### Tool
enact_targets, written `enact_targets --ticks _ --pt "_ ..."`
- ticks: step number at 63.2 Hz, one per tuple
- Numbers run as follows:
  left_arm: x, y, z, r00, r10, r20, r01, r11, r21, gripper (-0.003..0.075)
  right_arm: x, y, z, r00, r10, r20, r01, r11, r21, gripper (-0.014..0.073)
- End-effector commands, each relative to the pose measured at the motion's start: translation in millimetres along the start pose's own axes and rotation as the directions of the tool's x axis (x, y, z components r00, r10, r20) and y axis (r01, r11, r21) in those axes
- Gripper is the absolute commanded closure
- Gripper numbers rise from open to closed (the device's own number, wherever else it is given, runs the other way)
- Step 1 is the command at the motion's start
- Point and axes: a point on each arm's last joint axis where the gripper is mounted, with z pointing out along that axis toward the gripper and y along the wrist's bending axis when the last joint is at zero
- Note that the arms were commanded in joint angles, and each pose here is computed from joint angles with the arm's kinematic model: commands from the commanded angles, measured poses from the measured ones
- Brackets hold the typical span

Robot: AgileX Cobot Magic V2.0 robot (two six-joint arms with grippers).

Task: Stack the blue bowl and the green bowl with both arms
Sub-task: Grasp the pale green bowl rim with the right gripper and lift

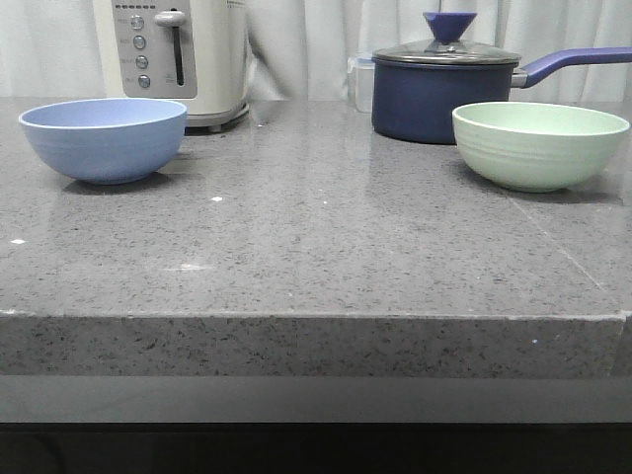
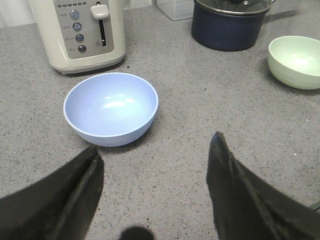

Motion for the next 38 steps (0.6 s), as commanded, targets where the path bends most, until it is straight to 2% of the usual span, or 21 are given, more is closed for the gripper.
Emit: enact_targets --ticks 1,11,17,38 --pt "-15.8 -0.8 -4.1 0.995 0.009 0.104 -0.009 1.0 0.004 0.0283 -28.8 -5.0 0.5 0.999 0.017 0.048 -0.017 1.0 -0.006 -0.0008" --pt "-15.8 -0.8 -4.1 0.995 0.009 0.104 -0.009 1.0 0.004 0.0283 -56.1 -15.7 36.9 0.996 0.082 -0.037 -0.086 0.987 -0.134 -0.0008" --pt "-15.8 -0.8 -4.1 0.995 0.009 0.104 -0.009 1.0 0.004 0.0283 -65.4 -16.7 58.1 0.994 0.086 -0.064 -0.097 0.976 -0.193 0.0013" --pt "-15.8 -0.8 -4.1 0.995 0.009 0.104 -0.009 1.0 0.004 0.0283 -73.2 -20.2 112.9 0.984 0.14 -0.106 -0.163 0.955 -0.247 0.0221"
